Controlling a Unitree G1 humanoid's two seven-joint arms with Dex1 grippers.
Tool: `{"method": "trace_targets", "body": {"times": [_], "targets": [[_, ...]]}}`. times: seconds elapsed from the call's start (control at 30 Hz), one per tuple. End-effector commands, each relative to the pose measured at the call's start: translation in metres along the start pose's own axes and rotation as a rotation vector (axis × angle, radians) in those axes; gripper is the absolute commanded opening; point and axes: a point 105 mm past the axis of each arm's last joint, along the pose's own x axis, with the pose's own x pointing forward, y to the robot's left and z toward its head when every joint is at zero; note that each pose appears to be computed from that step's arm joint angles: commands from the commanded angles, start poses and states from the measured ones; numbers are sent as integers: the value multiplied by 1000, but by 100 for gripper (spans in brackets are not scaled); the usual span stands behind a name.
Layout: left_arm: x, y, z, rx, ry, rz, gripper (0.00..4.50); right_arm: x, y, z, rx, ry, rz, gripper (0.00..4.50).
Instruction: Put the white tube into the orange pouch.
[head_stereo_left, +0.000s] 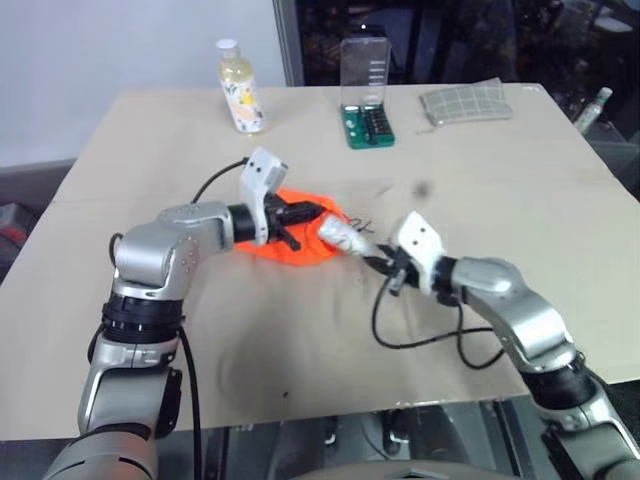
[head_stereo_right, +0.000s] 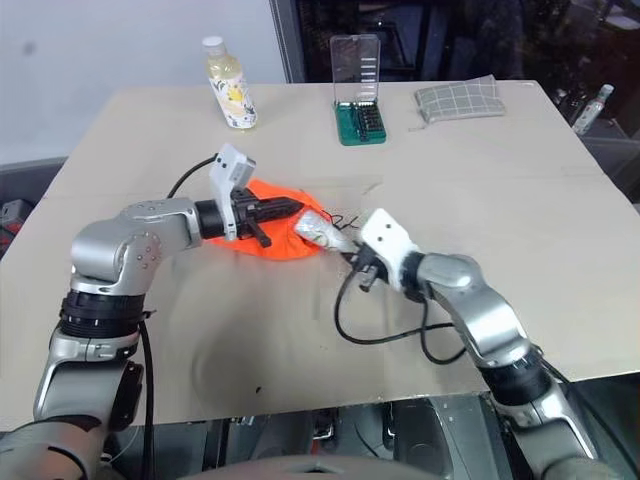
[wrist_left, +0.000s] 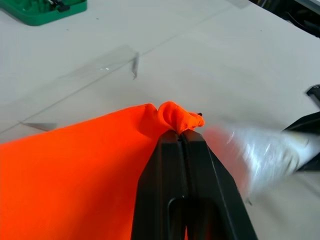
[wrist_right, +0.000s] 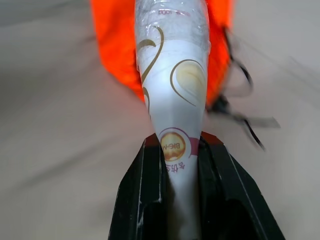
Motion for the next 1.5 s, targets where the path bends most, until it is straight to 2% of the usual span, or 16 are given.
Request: {"method": "trace_targets", "body": {"times": [0.03,0.23,0.4,0.47,0.67,0.8,0.9,1.0,1.17,1.2,1.4,1.5], "targets": [[-7,-17,13,74,-23,-70,0,9,-8,8,-32,-19,-13,40],[-12,-23,8,89,-8,-83,0,10,-17,7,-30,-9,-29,40],[-15,-22,5,96,0,-75,0,-2,-25,0,-25,23,-45,40],[-13,-24,1,115,12,-86,0,5,-23,2,-36,25,-39,40],[-4,-26,-5,148,30,-106,0,55,-13,24,-163,9,-37,40],[-2,-26,-8,160,37,-116,0,86,-11,43,-334,-31,-73,40],[-3,-25,-11,168,39,-114,0,99,1,42,-401,-51,-1,40],[-7,-18,-15,184,43,-94,0,98,5,37,-503,-71,43,152],[-14,-5,-21,207,52,-61,0,81,-5,31,-549,-85,18,410],[-14,-5,-21,206,48,-63,0,79,-6,29,-555,-83,12,448],[-15,4,-19,214,44,-49,0,64,-10,16,-481,-53,-11,448],[-14,7,-19,226,48,-45,0,54,-13,10,-328,-21,-10,448]]}}
